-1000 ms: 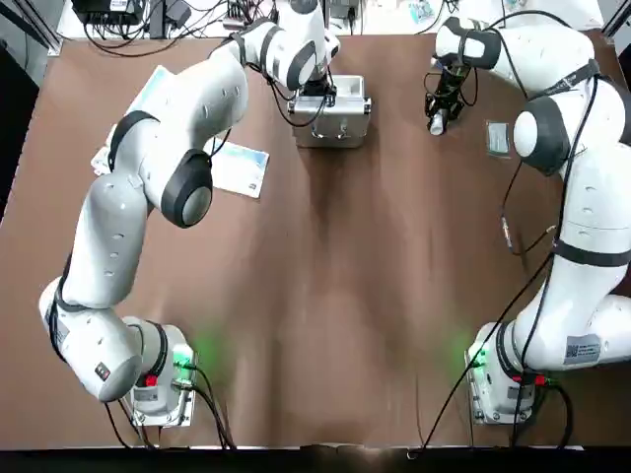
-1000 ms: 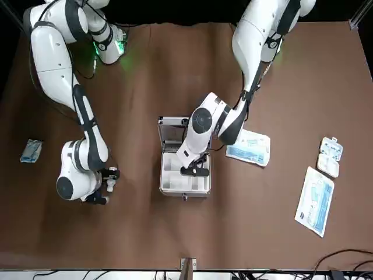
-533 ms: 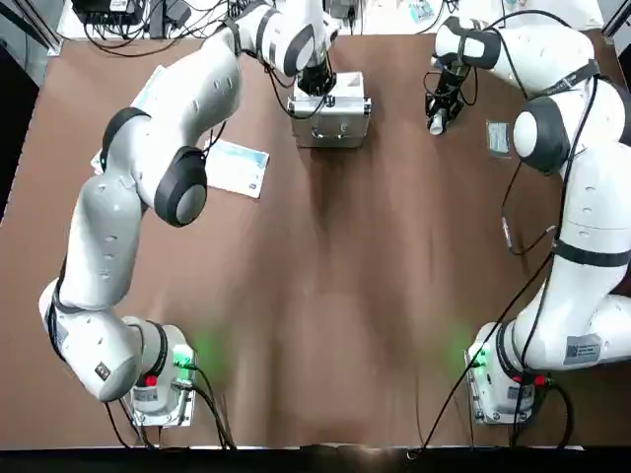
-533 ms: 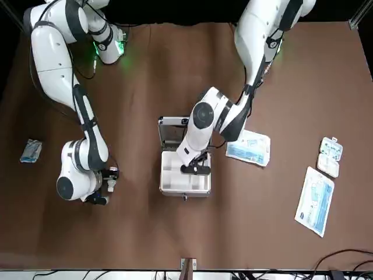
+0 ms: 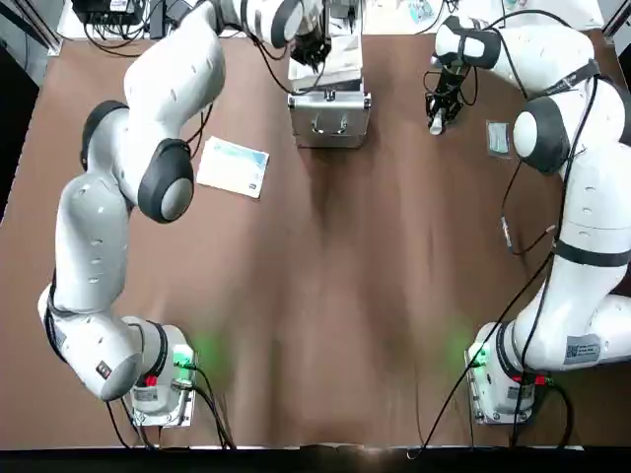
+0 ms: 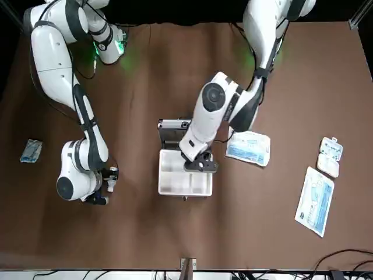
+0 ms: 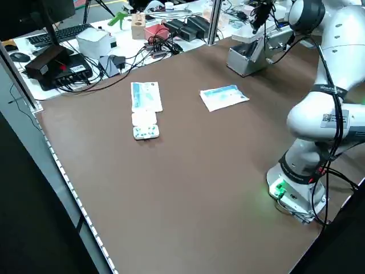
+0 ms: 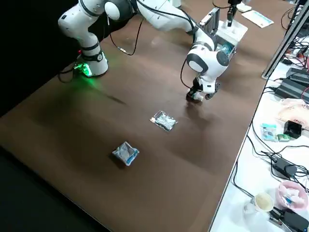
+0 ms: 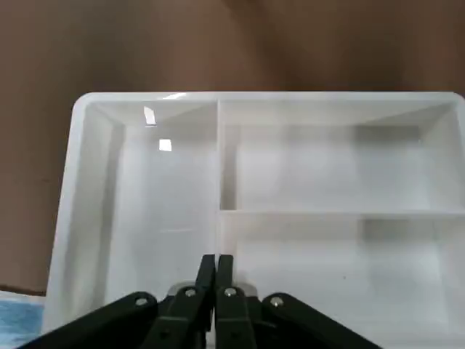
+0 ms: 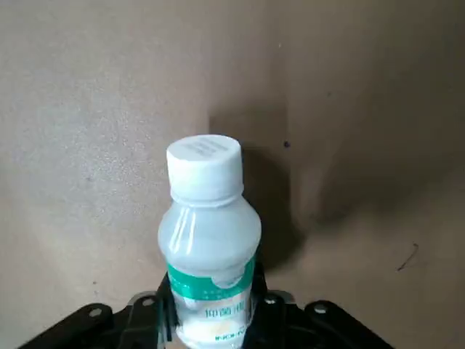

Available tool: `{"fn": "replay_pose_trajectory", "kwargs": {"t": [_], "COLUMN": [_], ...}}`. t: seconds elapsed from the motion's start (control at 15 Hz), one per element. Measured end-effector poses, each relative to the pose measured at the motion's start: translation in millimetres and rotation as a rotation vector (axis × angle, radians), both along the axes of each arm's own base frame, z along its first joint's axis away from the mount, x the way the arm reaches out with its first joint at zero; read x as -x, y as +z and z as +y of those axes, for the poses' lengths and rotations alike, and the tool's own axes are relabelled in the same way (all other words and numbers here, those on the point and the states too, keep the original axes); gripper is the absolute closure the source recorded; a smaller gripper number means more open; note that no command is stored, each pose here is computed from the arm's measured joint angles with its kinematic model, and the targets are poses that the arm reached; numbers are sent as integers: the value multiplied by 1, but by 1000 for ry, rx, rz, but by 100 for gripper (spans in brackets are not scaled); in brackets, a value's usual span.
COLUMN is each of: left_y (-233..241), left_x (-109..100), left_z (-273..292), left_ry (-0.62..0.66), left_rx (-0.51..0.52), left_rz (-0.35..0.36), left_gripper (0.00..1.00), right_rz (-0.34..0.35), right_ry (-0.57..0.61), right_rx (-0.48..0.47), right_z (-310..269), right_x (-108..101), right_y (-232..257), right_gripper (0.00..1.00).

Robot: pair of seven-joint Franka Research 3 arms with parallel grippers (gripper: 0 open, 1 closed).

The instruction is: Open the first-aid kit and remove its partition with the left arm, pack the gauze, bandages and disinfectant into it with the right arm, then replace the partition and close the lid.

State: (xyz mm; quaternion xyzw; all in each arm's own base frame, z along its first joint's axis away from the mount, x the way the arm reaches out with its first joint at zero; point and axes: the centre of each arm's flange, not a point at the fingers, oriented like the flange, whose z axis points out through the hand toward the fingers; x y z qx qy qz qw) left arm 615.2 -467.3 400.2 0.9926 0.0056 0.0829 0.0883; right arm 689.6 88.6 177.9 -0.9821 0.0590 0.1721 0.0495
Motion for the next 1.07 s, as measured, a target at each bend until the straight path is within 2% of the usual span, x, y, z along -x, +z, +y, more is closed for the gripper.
{"fn": "replay_pose_trajectory", "kwargs": {"t": [0.4, 0.53, 0.67, 0.93, 1.07], "left_y": [42, 42, 27, -33, -74], "left_x": [-54, -72, -85, -103, -109], "left_z": [109, 148, 181, 224, 230], "left_ry": [31, 9, -28, -128, -164], "left_rx": [-39, -78, -129, -190, -204], "left_rz": [-3, -16, -7, 58, 80], "left_gripper": [97, 97, 97, 97, 97], "right_rz": [1, 29, 47, 54, 20], "right_ry": [-11, -5, 1, -17, -52], "right_rx": [4, 3, 1, -3, -13], "right_z": [1, 2, 4, 13, 38], "right_x": [0, 2, 2, -4, -7], "right_y": [1, 6, 16, 44, 76], "right_gripper": [60, 60, 60, 60, 60]}}
